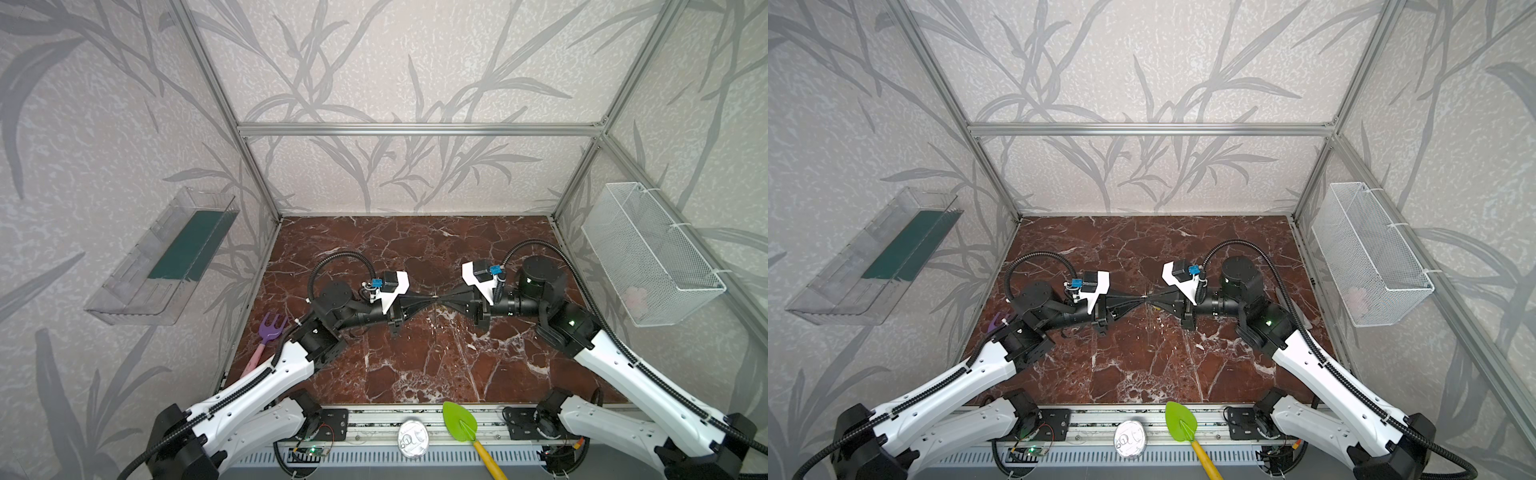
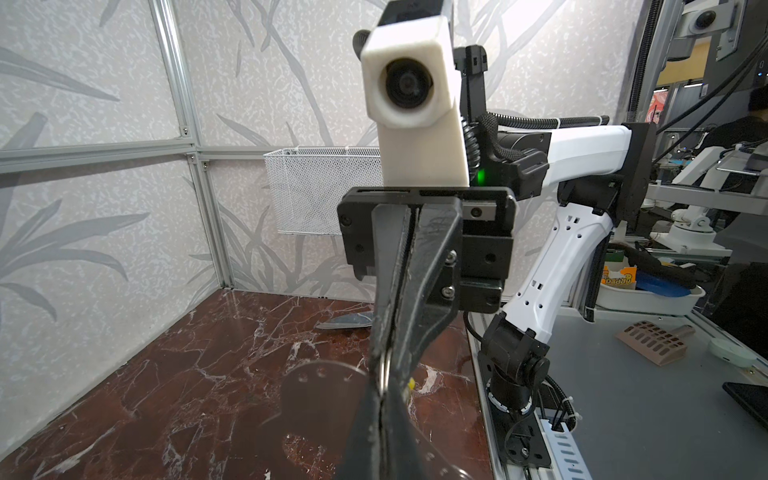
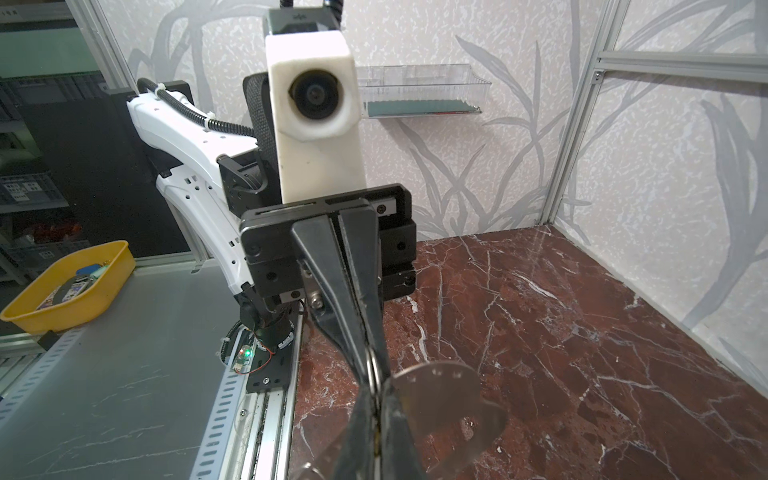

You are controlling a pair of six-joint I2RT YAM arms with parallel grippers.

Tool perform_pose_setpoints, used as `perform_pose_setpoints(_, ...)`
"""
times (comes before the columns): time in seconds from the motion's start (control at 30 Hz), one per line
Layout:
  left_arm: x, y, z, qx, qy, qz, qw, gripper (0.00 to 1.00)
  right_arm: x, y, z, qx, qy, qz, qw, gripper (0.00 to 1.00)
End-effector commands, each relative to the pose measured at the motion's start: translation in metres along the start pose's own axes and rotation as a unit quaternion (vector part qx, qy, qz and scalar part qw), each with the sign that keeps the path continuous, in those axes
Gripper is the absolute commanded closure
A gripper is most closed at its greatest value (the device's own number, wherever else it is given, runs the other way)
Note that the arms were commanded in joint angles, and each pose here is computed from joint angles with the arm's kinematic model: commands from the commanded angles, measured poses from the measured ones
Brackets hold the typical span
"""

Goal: Put the keys on the keyring

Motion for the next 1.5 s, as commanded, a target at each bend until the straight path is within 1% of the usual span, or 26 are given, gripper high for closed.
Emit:
perform_pose_setpoints(0.0, 0.0, 0.012, 0.001, -0.019, -0.001, -0.029, 0.999, 1.0, 0.0, 0.007, 0.003, 0.005, 0.015, -0.006, 1.0, 1.0)
perform_pose_setpoints(0.1, 0.0, 0.01, 0.002, -0.015, 0.005, -0.022, 1.0, 1.0, 0.0, 0.008, 0.003, 0.007, 0.012, -0.003, 1.0, 1.0)
perform_pose_setpoints(0.2, 0.003, 0.004, 0.004, -0.007, 0.031, 0.012, 0.999, 0.99, 0.002, 0.01, 0.002, 0.012, -0.016, 0.009, 1.0, 1.0)
perform_pose_setpoints(0.27, 0.011, -0.001, 0.003, -0.008, 0.069, 0.043, 0.997, 0.93, 0.004, 0.012, -0.001, 0.017, -0.042, 0.023, 0.999, 1.0)
perform_pose_setpoints(0.33, 0.022, -0.005, 0.002, -0.018, 0.117, 0.074, 0.99, 0.87, 0.005, 0.015, -0.003, 0.024, -0.064, 0.035, 0.997, 1.0)
perform_pose_setpoints(0.43, 0.035, -0.004, 0.003, -0.032, 0.177, 0.121, 0.976, 0.84, 0.003, 0.017, -0.008, 0.032, -0.09, 0.059, 0.994, 1.0)
perform_pose_setpoints(0.53, 0.04, 0.004, 0.004, -0.045, 0.194, 0.159, 0.967, 0.82, -0.001, 0.021, -0.011, 0.048, -0.095, 0.081, 0.991, 1.0)
perform_pose_setpoints(0.73, 0.031, 0.025, 0.003, -0.083, 0.174, 0.198, 0.961, 0.82, -0.014, 0.027, -0.013, 0.098, -0.088, 0.159, 0.978, 1.0)
perform_pose_setpoints(0.83, 0.024, 0.034, -0.002, -0.104, 0.138, 0.212, 0.962, 0.82, -0.02, 0.031, -0.015, 0.123, -0.08, 0.189, 0.971, 1.0)
perform_pose_setpoints(0.93, 0.018, 0.04, -0.005, -0.106, 0.103, 0.218, 0.965, 0.82, -0.023, 0.034, -0.017, 0.139, -0.066, 0.205, 0.967, 1.0)
perform_pose_setpoints(1.07, 0.016, 0.044, -0.006, -0.111, 0.087, 0.216, 0.966, 0.8, -0.025, 0.038, -0.014, 0.156, -0.039, 0.207, 0.965, 1.0)
perform_pose_setpoints(1.23, 0.013, 0.045, -0.006, -0.117, 0.078, 0.216, 0.966, 0.79, -0.026, 0.041, -0.009, 0.16, -0.004, 0.199, 0.967, 1.0)
perform_pose_setpoints(1.47, 0.006, 0.045, -0.004, -0.12, 0.067, 0.217, 0.966, 0.77, -0.027, 0.043, -0.002, 0.166, 0.02, 0.187, 0.968, 1.0)
Point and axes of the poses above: each gripper's point midway between its finger pads, its own x axis back along the fingers, its own z axis along the line the jaws close on, y = z × x, the point moved 10 cm from there along x, back along the fingers, and after that the axes turned 10 degrees about -x, right-handed, at the moved point
